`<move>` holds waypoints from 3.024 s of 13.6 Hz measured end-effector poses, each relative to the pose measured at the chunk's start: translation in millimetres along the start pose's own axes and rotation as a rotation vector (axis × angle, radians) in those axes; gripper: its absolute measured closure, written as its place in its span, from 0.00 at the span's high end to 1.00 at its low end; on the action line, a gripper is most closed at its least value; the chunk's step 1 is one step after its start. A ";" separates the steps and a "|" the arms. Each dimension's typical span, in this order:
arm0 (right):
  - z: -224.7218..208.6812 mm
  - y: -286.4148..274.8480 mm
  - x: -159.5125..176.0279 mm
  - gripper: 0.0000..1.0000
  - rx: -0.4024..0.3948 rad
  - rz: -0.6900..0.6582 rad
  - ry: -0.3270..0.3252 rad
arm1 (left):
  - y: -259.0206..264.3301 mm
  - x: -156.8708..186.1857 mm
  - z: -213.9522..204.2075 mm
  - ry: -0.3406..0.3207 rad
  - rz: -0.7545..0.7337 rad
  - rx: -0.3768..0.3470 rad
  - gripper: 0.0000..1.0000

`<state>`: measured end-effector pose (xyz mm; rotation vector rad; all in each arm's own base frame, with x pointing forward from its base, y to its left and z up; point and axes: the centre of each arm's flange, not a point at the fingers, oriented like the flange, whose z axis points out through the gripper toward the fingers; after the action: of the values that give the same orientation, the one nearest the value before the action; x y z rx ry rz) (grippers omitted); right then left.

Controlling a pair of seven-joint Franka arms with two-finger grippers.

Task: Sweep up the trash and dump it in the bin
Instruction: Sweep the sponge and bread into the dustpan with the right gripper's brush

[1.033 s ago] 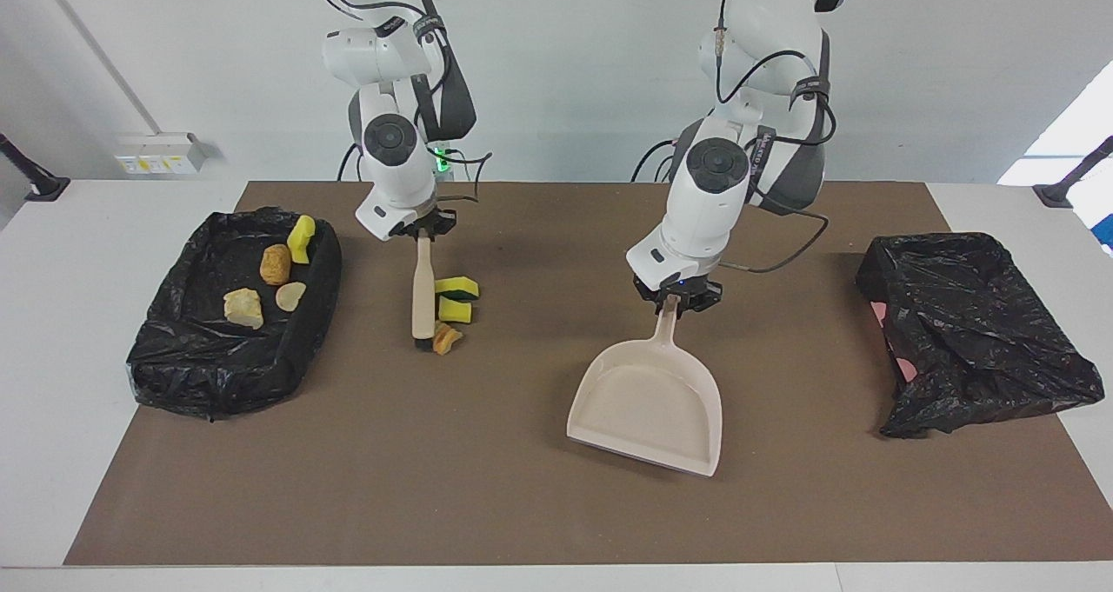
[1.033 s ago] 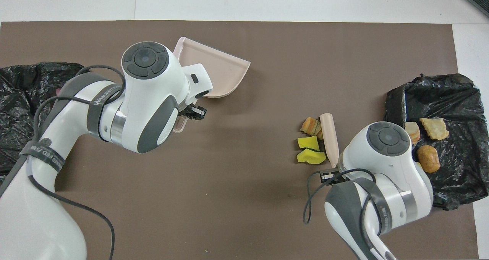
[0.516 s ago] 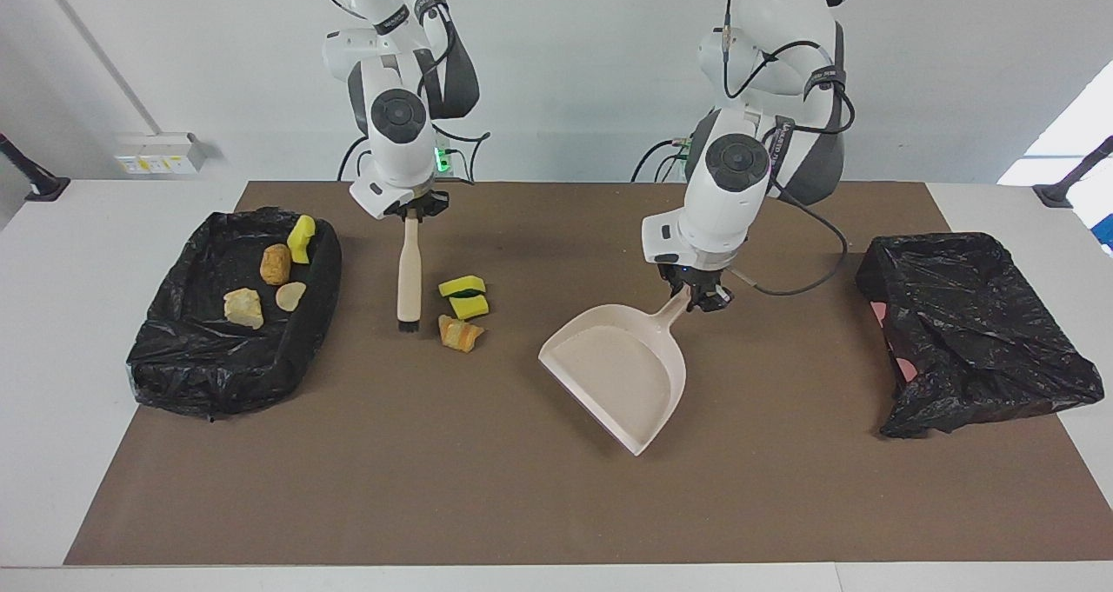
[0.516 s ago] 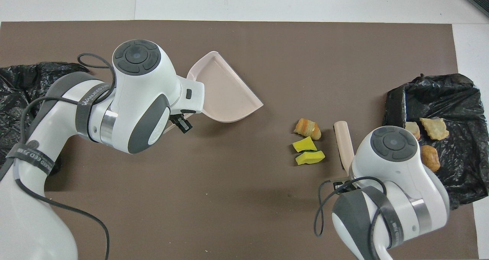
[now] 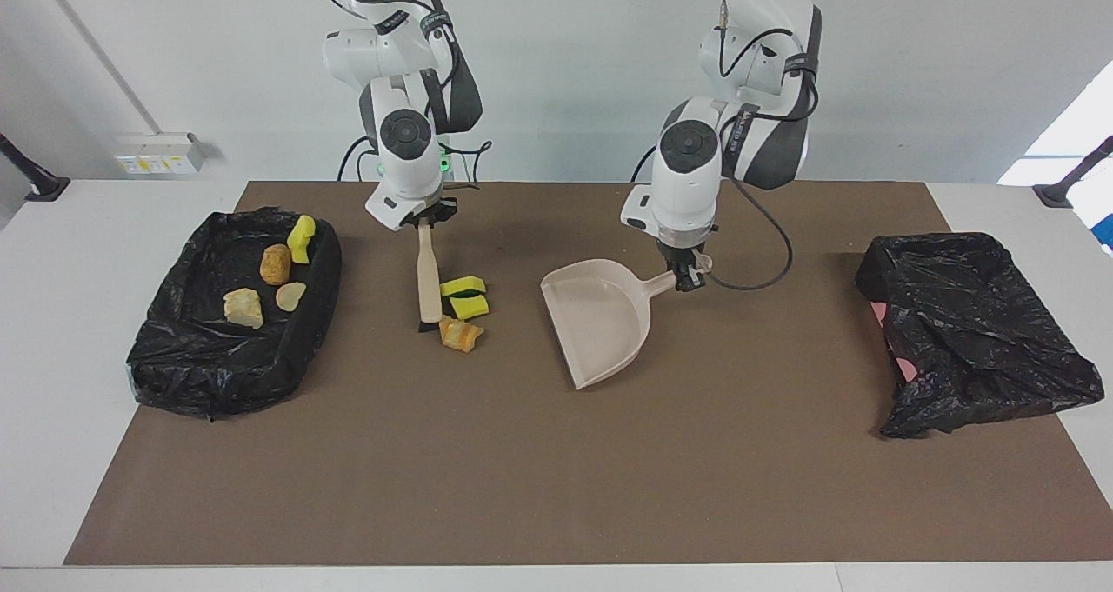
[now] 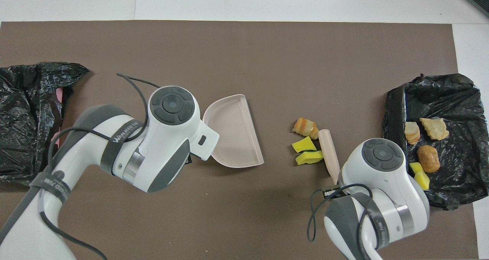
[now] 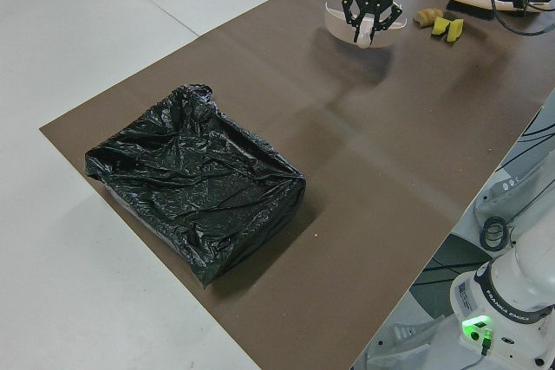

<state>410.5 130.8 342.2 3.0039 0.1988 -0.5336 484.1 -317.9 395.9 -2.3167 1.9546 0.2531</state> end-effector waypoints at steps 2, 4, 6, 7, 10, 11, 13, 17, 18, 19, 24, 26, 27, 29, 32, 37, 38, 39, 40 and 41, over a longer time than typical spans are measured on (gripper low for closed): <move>2.7 -11.5 2.7 0.26 0.008 -0.019 0.013 | 27.7 20.1 3.8 -0.007 0.052 0.015 0.32; 6.6 -28.8 6.9 0.26 0.038 -0.037 0.035 | 49.0 35.0 8.6 -0.006 0.055 0.028 0.32; 10.6 -45.5 12.4 0.26 0.076 -0.049 0.051 | 54.2 38.4 15.1 0.011 0.048 0.043 0.32; 10.9 -56.6 15.1 0.26 0.104 -0.055 0.050 | 54.2 37.4 18.2 0.015 0.047 0.045 0.32; -1.2 -85.3 25.7 0.26 0.275 -0.134 0.048 | 54.1 34.2 32.4 0.036 0.044 0.057 0.32; -8.3 -90.1 28.8 0.26 0.329 -0.154 0.057 | 54.1 33.1 35.9 0.038 0.043 0.059 0.32; -34.5 -94.6 29.9 0.26 0.359 -0.175 0.062 | 53.6 31.8 36.7 0.041 0.039 0.060 0.32; -72.4 -53.2 20.3 0.26 0.142 -0.185 0.091 | 46.5 25.1 37.3 0.042 0.005 0.058 0.32; -73.3 -42.9 22.8 0.26 0.084 -0.190 0.101 | 43.9 22.7 37.6 0.043 -0.018 0.057 0.32; -74.1 -30.5 27.5 0.26 0.030 -0.192 0.108 | 42.5 21.4 37.8 0.043 -0.044 0.055 0.32; -75.5 19.5 88.2 0.26 -0.182 -0.267 0.121 | 50.2 20.7 37.5 0.012 -0.172 0.031 0.32; -48.6 12.4 109.0 0.26 -0.181 -0.297 0.099 | 52.2 21.1 37.0 0.007 -0.185 0.028 0.32; -35.6 4.6 112.7 0.26 -0.176 -0.314 0.076 | 52.6 21.0 36.7 0.006 -0.187 0.027 0.32; -26.9 -20.9 108.7 0.26 -0.119 -0.332 0.047 | 52.8 20.7 36.3 0.006 -0.189 0.027 0.32; -24.8 -59.7 89.6 0.26 0.085 -0.376 -0.016 | 52.3 20.0 36.6 0.005 -0.191 0.026 0.32; -34.5 -88.2 65.5 0.26 0.316 -0.322 -0.067 | 50.1 19.3 38.8 0.020 -0.186 0.034 0.32; -39.9 -87.5 63.3 0.26 0.310 -0.278 -0.062 | 49.0 18.7 38.7 0.023 -0.182 0.036 0.32; -47.1 -84.8 60.0 0.26 0.288 -0.221 -0.055 | 45.9 16.6 38.6 0.026 -0.178 0.037 0.32; -58.1 -79.7 52.2 0.26 0.236 -0.140 -0.051 | 39.2 11.1 38.5 0.029 -0.173 0.037 0.32; -70.0 -76.8 42.2 0.26 0.200 -0.067 -0.050 | 30.4 3.4 38.0 0.032 -0.171 0.036 0.32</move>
<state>462.4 218.9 388.3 3.1818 0.2573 -0.6720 452.3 -319.4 358.9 -2.4607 1.7446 0.1660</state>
